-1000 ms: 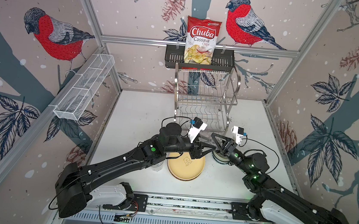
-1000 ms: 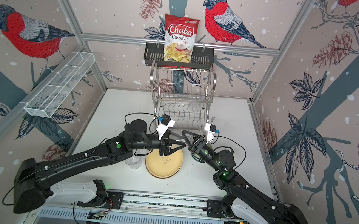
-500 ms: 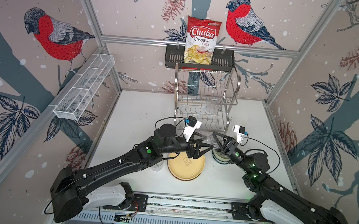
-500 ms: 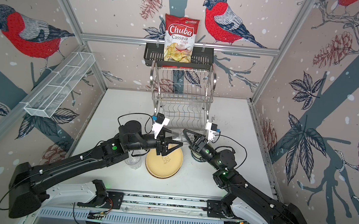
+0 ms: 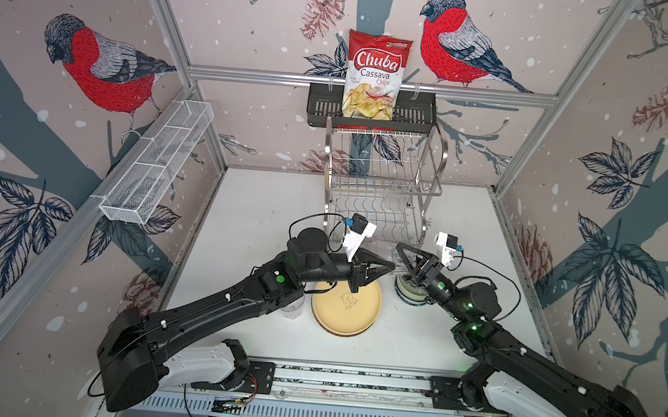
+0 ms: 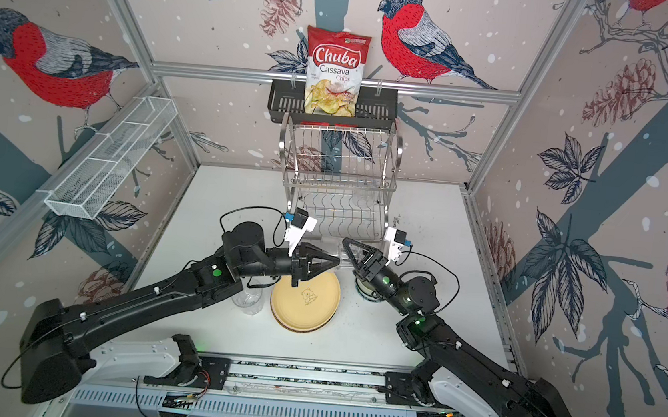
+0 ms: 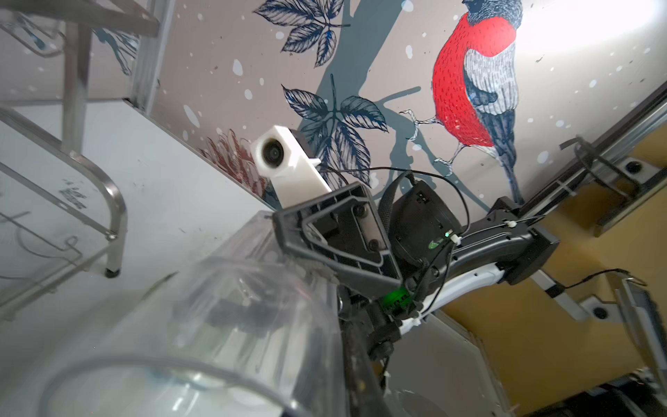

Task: Unload the mixed dishes from the dish rack
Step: 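Open the right gripper and draw it back while the left holds the tumbler, then lower the tumbler beside the other tumbler with the left gripper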

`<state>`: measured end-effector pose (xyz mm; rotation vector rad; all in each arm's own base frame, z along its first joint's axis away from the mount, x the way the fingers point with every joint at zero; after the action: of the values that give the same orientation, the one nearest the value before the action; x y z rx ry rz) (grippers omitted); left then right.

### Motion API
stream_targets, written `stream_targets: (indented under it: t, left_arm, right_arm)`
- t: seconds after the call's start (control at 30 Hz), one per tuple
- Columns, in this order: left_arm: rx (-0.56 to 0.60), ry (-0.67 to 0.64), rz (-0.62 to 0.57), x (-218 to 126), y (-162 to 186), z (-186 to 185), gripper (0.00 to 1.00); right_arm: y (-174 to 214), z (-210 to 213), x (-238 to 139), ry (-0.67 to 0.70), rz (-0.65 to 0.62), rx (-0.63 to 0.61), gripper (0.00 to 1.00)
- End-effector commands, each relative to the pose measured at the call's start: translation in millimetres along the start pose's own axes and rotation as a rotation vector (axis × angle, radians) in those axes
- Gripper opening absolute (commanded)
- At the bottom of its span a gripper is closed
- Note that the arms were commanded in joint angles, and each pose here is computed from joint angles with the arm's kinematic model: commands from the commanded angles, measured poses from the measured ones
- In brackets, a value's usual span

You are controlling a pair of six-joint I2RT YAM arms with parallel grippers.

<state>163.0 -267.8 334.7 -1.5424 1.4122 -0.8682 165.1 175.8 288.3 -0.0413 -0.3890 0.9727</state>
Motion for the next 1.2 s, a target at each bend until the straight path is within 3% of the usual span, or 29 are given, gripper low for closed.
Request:
stream_targets:
  t: [0.0,0.07,0.17,0.6,0.93,1.17]
  left_arm:
    - [0.039,-0.045,-0.024,1.7,-6.7,5.0,0.02]
    - [0.043,-0.056,-0.016,1.5,-7.8,5.1,0.00]
    - [0.047,-0.082,-0.002,1.3,-9.2,6.6,0.00]
    - [0.037,-0.164,0.133,4.0,-13.8,10.3,0.00]
    - [-0.025,-0.387,0.393,-5.3,5.9,27.0,0.00]
    - [-0.006,-0.557,0.539,-24.8,13.4,32.0,0.00]
  right_arm:
    - [5.2,8.9,0.9,-0.038,0.057,-0.040,0.49]
    - [5.4,8.4,-0.1,-0.026,0.051,-0.046,0.78]
    - [4.2,9.3,-2.5,-0.013,0.033,-0.065,0.99]
    - [0.0,0.3,-15.1,0.112,-0.049,-0.110,0.99]
    - [-2.4,-3.6,-21.0,0.175,-0.086,-0.126,0.99]
    - [-2.6,-4.3,-24.9,0.191,-0.093,-0.143,0.99]
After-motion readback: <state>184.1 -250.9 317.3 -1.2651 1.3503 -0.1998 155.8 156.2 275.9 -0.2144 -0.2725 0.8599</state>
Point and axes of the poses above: each gripper's point midway between its finger pads, its own x axis out along the fingers, its own z axis along the line the jaws close on, y = z × x, the point moved 9 cm from there along -x, back along the fingers, and after that the axes turned 9 degrees about x, right-handed, at the moved point
